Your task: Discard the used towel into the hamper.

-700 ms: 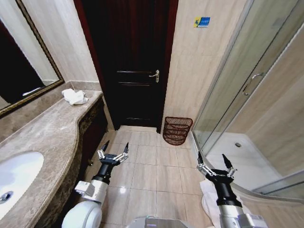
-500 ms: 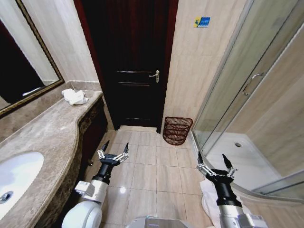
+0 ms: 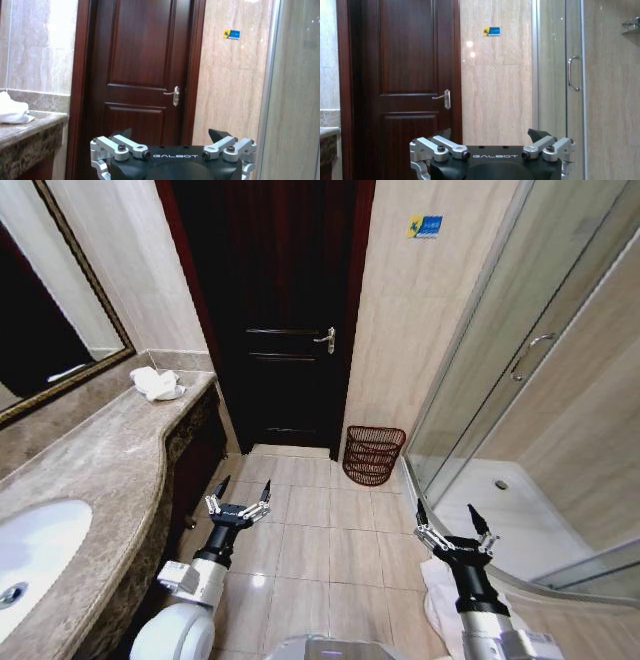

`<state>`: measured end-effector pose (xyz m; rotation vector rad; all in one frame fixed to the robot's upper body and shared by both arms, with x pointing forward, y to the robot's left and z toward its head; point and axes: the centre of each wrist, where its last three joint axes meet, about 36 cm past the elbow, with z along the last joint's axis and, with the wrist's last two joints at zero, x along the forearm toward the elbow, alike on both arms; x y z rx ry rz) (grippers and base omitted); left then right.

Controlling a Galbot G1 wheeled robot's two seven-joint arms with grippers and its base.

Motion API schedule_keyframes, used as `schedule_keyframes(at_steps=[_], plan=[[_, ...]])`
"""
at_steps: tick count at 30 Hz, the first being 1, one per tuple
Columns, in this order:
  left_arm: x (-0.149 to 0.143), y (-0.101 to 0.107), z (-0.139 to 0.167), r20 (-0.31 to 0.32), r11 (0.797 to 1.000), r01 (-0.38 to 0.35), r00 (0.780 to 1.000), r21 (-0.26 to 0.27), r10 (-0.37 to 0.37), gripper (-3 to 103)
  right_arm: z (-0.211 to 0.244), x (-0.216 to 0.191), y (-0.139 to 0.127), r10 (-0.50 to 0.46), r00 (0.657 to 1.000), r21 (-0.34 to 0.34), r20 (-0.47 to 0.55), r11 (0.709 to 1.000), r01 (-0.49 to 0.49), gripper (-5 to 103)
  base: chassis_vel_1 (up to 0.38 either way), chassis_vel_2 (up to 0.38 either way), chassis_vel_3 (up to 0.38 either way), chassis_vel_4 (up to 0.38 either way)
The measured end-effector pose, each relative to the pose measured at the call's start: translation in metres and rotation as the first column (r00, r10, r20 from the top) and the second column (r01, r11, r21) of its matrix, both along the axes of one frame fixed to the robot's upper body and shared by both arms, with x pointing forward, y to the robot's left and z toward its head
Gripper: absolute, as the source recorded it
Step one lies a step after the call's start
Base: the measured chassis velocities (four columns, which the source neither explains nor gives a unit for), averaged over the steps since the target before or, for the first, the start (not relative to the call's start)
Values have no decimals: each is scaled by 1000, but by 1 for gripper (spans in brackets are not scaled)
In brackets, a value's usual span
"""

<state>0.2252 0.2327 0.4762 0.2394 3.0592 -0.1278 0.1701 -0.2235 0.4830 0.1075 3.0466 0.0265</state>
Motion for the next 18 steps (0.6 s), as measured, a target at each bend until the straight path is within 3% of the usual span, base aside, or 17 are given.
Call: schedule_keyframes(at_steps=[18], plan=[[0, 0, 0, 0, 1000, 0, 1000, 0, 0, 100, 0, 0, 0, 0, 1000, -1, 1, 1000, 0, 100, 0, 0, 0, 0]])
